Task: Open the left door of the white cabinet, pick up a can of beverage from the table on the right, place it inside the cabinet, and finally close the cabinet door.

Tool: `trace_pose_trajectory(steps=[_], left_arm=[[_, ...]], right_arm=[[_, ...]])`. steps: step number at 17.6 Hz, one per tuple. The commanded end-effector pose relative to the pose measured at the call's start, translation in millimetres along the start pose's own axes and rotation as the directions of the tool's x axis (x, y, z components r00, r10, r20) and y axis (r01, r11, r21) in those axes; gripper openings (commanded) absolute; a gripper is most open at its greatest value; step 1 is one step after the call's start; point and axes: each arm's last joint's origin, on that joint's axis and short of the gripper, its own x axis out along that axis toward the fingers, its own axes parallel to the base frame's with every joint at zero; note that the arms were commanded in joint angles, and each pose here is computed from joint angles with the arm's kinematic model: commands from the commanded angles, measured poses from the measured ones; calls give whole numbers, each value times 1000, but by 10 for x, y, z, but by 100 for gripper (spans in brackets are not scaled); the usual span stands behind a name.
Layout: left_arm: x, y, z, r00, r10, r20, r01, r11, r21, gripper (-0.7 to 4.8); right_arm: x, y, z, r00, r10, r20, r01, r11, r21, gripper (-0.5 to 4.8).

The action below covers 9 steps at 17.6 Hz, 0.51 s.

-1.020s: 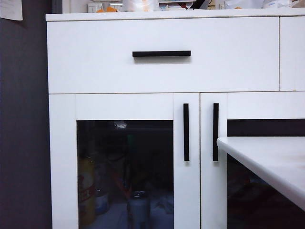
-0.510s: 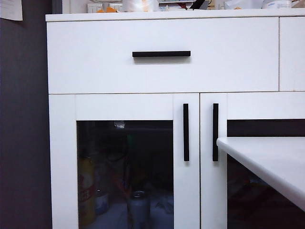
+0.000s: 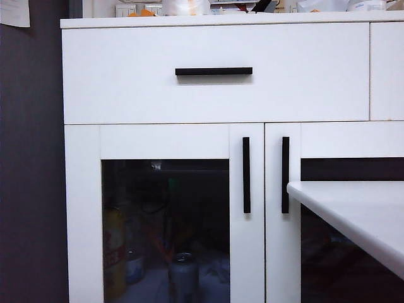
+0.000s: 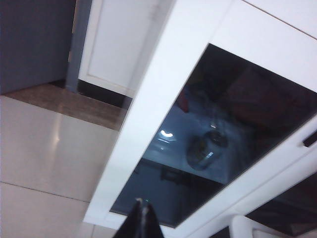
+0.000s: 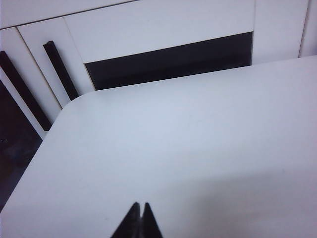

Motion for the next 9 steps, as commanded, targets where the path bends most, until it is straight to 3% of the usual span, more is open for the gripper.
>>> trace_pose_trajectory(steps=[1, 9], left_arm=[[54, 2, 1, 994, -41, 99, 40, 999, 18, -5], [55, 4, -6, 995, -43, 91, 42, 999, 16, -5]], right_arm=[[3, 0, 1, 1000, 3, 9, -3, 1000, -2, 13], [3, -1, 3, 1000, 2, 10, -2, 1000, -2, 13]])
